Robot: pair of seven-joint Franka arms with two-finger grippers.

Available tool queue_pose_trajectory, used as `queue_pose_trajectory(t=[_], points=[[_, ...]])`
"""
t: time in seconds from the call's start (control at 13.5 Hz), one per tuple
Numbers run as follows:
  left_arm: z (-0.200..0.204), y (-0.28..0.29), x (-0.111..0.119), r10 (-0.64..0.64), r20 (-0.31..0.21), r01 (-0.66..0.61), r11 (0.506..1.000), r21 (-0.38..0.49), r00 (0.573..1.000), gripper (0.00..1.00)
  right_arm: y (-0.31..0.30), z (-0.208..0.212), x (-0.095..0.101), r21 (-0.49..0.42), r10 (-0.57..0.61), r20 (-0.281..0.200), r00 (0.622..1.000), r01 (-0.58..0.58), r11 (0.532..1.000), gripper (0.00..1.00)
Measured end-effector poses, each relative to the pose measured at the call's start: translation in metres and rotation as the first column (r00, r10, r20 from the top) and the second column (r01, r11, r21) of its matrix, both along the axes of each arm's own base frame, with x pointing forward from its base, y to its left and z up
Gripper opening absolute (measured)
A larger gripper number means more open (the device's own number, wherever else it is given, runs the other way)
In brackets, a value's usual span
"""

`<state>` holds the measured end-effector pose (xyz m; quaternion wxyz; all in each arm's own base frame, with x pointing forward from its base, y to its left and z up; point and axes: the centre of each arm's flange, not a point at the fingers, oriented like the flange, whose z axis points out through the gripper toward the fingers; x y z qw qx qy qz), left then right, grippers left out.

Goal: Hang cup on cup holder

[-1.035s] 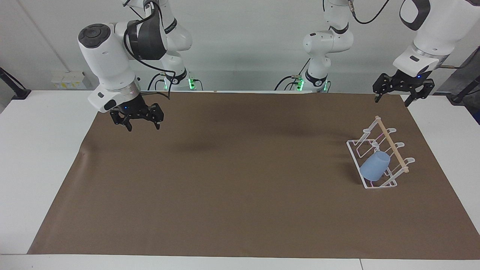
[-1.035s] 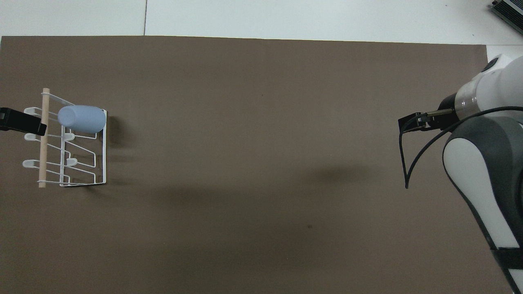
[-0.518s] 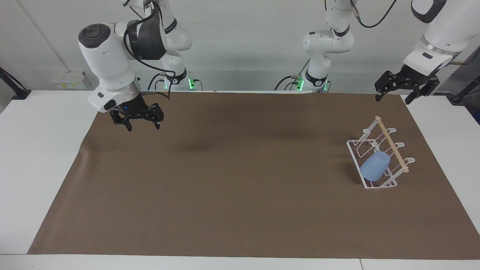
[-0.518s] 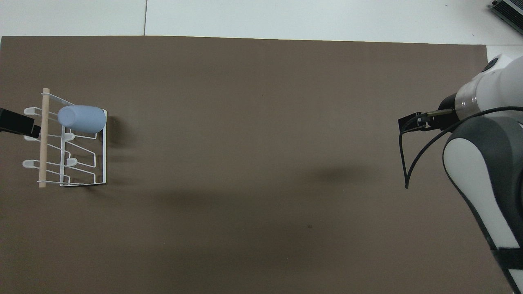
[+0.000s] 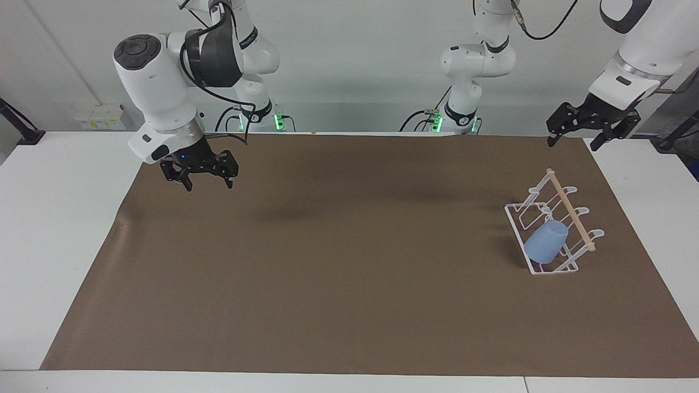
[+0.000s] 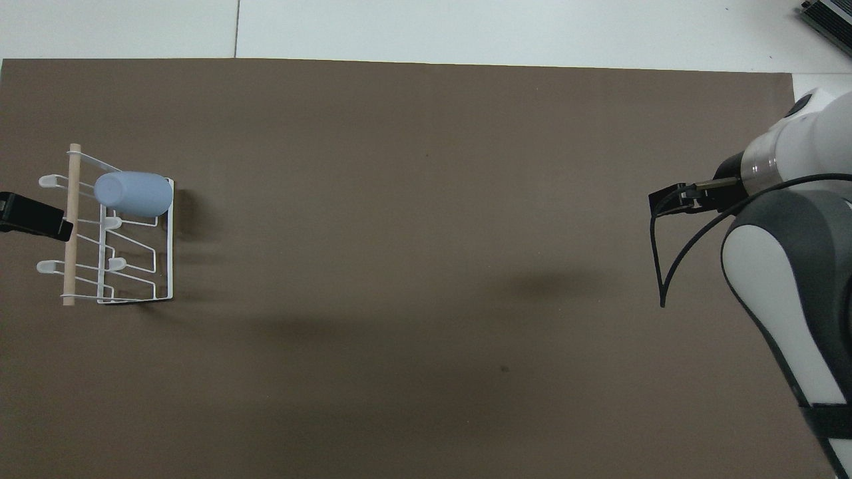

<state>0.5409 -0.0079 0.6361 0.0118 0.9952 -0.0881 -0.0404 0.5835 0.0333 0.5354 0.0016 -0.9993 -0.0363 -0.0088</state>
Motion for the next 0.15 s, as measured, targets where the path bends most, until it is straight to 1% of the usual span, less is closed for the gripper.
queue_pose_trajectory(t=[0.15], points=[[-0.0012, -0.0005, -0.0041, -0.001, -0.005, 0.001, 1.000, 0.000, 1.000, 1.00, 0.0000, 0.0000, 0.0000, 0.000, 0.000, 0.000, 1.000, 0.000, 1.000, 1.00]])
